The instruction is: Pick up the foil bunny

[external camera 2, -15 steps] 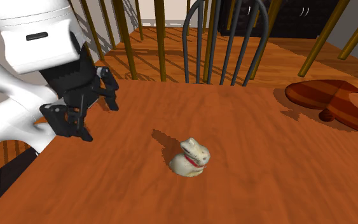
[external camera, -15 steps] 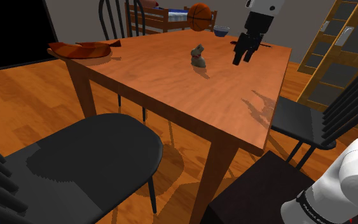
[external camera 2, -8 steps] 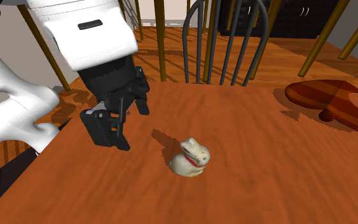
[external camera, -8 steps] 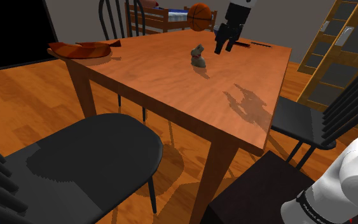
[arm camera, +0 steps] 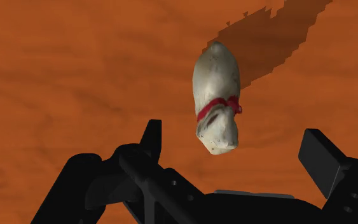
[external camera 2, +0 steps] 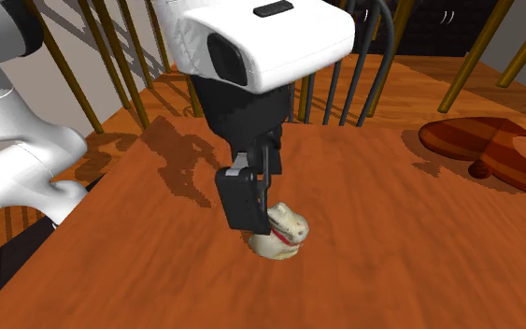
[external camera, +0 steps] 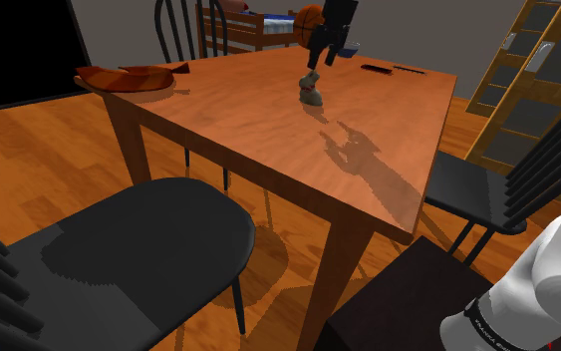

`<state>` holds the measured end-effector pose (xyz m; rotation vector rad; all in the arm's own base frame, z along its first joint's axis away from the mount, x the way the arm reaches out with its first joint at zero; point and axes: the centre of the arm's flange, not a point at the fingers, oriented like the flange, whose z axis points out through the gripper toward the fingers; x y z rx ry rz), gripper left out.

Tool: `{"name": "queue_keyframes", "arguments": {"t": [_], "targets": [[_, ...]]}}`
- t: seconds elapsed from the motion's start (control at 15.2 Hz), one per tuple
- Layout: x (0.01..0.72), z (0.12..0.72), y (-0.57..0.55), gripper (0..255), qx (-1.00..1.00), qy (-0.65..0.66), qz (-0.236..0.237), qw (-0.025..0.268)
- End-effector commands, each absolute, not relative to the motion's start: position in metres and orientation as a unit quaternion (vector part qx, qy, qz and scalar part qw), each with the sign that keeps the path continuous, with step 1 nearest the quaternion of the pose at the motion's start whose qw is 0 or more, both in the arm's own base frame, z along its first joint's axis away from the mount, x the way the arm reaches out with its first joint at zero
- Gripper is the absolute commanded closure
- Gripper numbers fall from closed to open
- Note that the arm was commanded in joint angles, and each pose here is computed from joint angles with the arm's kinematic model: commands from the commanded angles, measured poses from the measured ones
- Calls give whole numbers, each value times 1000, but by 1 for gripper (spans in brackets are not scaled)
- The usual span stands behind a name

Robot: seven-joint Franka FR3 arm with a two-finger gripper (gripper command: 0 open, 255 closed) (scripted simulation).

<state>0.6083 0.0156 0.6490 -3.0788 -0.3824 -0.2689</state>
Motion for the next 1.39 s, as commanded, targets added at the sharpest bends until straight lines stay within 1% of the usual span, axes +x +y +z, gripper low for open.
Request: {"name": "queue_keyframes", "arguments": {"t": [0.0, 0.4, 0.53, 0.59, 1.19, 1.32], "targets": [[616, 647, 17, 0, -988, -125, -89, 13], [616, 613, 17, 0, -988, -125, -89, 13], [616, 613, 17, 0, -988, -125, -89, 13], [616, 612, 17, 255, -988, -125, -89, 13], [616, 613, 17, 255, -988, -125, -89, 13], [616, 623, 17, 255, -988, -125, -89, 13]]}}
